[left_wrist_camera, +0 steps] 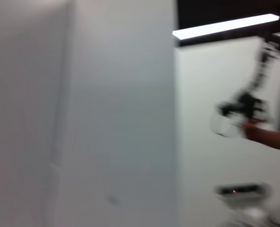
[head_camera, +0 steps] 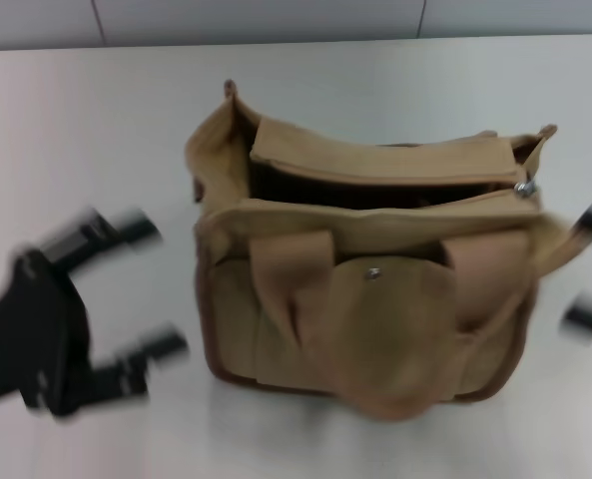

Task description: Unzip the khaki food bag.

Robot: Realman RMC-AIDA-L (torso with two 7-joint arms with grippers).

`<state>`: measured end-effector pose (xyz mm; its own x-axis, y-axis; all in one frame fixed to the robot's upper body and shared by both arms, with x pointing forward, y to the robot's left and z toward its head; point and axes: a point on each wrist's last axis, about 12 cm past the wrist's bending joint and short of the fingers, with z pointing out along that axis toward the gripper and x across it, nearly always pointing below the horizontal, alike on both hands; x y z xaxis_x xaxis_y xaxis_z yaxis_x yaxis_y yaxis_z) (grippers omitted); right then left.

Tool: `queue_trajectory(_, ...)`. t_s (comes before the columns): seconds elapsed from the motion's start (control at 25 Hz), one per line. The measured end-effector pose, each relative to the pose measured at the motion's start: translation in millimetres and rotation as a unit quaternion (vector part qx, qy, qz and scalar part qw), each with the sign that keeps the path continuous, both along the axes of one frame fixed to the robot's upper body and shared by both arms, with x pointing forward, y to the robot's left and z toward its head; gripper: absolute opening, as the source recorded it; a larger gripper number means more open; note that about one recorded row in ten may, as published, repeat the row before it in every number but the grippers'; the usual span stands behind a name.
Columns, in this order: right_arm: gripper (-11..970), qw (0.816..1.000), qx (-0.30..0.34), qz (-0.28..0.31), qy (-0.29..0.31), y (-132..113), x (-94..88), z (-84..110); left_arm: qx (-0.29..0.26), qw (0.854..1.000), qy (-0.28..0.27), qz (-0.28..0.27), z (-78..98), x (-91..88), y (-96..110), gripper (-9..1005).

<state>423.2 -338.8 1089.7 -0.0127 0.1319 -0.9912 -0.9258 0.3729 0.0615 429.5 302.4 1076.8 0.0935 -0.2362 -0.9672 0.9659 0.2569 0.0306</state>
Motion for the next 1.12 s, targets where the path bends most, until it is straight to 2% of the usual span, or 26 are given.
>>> queue_trajectory(0.04, 800, 0.997, -0.03, 0.062, 0.023, 7, -4.0, -3.3, 0.009, 1.0, 0.01, -0.02, -0.6, -0.3, -1, 837)
queue_trajectory(0.08, 800, 0.997, -0.03, 0.062, 0.023, 7, -4.0, -3.3, 0.027, 0.997, 0.031, -0.061, -1.7, 0.8, -5, 837)
queue_trajectory(0.16, 800, 0.992, -0.052, 0.102, 0.047, 14, -3.8, -8.1, 0.069, 0.987, 0.069, -0.13, -6.9, 4.8, -18, 837)
queue_trajectory(0.44, 799, 0.991, -0.064, 0.1, 0.057, 20, 2.0, -12.4, 0.097, 0.981, 0.086, -0.142, -16.0, 10.7, -34, 836)
queue_trajectory(0.68, 797, 0.998, -0.023, 0.057, 0.018, 5, -13.9, -5.5, 0.102, 0.981, 0.088, -0.139, -16.7, 13.5, -36, 836)
queue_trajectory(0.92, 797, 0.996, -0.028, 0.083, 0.013, 12, -17.5, -8.4, 0.101, 0.981, 0.085, -0.141, -15.8, 15.4, -39, 835)
queue_trajectory(1.12, 797, 0.993, -0.041, 0.112, 0.025, 21, -9.8, -10.4, 0.101, 0.981, 0.082, -0.144, -14.4, 17.2, -40, 835)
